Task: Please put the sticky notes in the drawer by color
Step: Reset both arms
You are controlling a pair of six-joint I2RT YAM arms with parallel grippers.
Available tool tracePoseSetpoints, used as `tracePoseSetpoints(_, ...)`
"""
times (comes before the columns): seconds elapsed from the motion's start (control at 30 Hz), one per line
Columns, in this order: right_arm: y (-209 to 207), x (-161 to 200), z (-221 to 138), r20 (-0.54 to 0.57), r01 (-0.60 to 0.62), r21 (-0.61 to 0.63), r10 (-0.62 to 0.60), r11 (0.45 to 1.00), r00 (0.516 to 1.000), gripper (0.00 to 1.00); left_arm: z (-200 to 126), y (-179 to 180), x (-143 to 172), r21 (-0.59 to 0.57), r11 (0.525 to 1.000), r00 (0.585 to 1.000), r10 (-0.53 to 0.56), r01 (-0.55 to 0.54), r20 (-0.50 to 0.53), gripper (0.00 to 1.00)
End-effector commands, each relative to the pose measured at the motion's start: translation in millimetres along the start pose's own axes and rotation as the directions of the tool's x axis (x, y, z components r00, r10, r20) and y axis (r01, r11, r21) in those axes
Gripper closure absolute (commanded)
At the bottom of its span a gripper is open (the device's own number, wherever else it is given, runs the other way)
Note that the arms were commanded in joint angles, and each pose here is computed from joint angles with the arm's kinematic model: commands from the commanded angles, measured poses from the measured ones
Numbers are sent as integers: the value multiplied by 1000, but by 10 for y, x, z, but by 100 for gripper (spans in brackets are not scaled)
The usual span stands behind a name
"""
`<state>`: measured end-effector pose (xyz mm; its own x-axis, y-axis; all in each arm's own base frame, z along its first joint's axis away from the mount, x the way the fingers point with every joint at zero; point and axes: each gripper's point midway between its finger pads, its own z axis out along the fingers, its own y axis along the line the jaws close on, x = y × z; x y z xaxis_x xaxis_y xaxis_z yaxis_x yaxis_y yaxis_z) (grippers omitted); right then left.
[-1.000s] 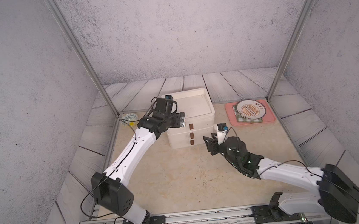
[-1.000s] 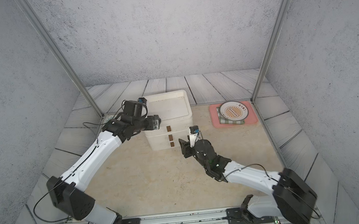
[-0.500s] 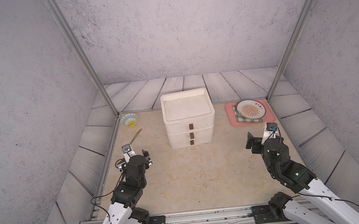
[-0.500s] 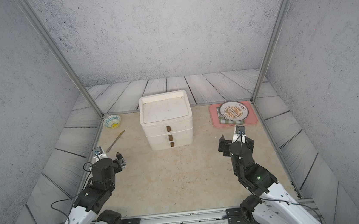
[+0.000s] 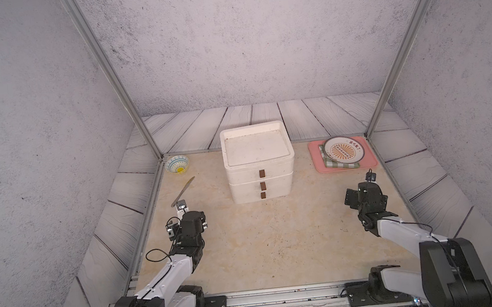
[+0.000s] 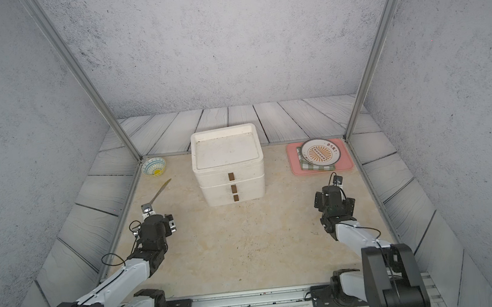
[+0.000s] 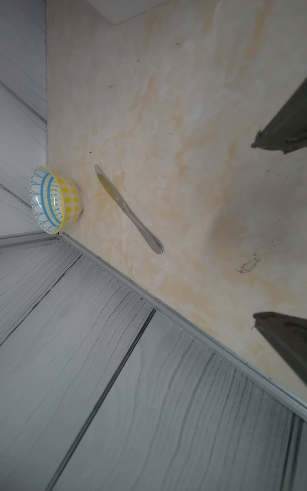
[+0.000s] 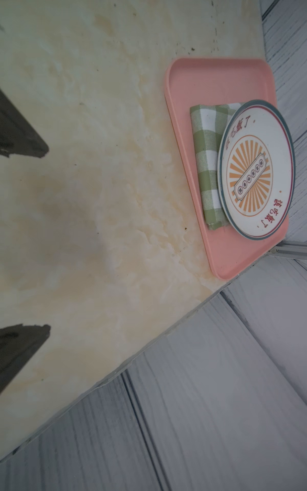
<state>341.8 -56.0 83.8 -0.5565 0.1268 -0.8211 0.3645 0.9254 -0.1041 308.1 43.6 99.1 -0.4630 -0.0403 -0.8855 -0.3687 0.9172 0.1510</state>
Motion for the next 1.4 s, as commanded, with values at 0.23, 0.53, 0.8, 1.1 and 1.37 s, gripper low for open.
tracePoseSetpoints(0.23,412,-414,183,109,100,-207,-79,973,991,1,450,-311,-542,263,964,983,-88,44,159,2)
tracePoseSetpoints(0.53,567,-395,216,80,117,-326,-96,938,992,1,703,-606,-437,367,930,993,-14,-30,118,2)
tracePoseSetpoints(0.8,529,-411,135,111,91,-392,-51,916,992,1,709,-608,-424,365,930,996,-1,-32,89,2)
tracePoseSetpoints(1.1,584,-384,69,208,72,-439,23,896,978,1,708,-609,-423,364,931,996,0,-32,86,2)
tracePoseSetpoints(1.37,695,-309,228,239,113,-413,-13,904,971,1,706,-621,-422,368,929,996,6,-38,86,2)
